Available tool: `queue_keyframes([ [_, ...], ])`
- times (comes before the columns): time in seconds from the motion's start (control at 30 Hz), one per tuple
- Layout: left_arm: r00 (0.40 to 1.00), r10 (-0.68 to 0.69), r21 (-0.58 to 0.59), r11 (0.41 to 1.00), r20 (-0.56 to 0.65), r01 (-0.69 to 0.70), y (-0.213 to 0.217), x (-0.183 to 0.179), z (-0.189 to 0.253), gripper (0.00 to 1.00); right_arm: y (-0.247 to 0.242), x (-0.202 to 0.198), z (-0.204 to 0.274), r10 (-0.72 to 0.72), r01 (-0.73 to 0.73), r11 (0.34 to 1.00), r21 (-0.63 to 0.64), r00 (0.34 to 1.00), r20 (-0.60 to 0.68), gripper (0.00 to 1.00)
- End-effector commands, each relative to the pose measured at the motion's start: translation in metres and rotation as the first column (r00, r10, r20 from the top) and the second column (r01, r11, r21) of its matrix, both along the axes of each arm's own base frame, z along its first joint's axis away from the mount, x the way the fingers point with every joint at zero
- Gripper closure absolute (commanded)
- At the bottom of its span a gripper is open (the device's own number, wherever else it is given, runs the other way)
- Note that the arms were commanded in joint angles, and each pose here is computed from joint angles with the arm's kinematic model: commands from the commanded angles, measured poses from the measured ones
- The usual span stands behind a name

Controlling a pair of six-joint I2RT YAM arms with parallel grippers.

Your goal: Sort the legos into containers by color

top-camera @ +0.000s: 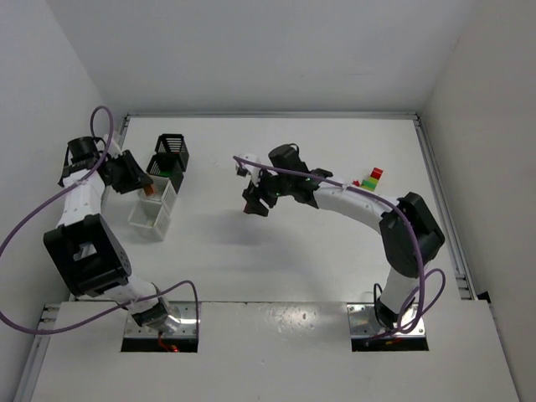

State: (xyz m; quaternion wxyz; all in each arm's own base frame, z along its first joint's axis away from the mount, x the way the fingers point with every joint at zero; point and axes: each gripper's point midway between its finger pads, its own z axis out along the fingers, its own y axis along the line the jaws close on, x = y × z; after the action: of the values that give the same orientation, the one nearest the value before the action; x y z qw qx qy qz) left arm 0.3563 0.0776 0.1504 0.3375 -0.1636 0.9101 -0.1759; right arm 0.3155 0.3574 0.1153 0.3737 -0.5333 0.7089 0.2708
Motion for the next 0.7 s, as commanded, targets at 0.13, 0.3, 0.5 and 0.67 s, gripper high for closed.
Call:
queue_keyframes([
  [0.13,0.998,0.045,-0.005,0.999,0.044,-0.045,0.002,0.026,0.006,0.80,0.019,0.020,0.029,-0.019,0.015,0.996,0.087,0.999,0.050,1.00],
  [0.3,0.999,0.017,0.013,1.000,0.049,-0.018,-0.002,0.027,0.005,0.67,0.024,0.019,0.029,-0.017,0.015,0.995,0.103,1.000,0.019,1.00],
  [0.5,0.999,-0.023,0.031,0.999,0.041,0.021,-0.012,0.025,0.005,0.46,0.036,0.025,0.039,-0.022,0.022,0.989,0.149,1.000,-0.001,1.00],
  [0.67,0.997,-0.036,0.039,0.999,0.067,0.034,-0.014,0.024,0.014,0.37,0.045,0.045,0.052,-0.084,0.092,0.971,0.222,0.996,-0.043,1.00],
])
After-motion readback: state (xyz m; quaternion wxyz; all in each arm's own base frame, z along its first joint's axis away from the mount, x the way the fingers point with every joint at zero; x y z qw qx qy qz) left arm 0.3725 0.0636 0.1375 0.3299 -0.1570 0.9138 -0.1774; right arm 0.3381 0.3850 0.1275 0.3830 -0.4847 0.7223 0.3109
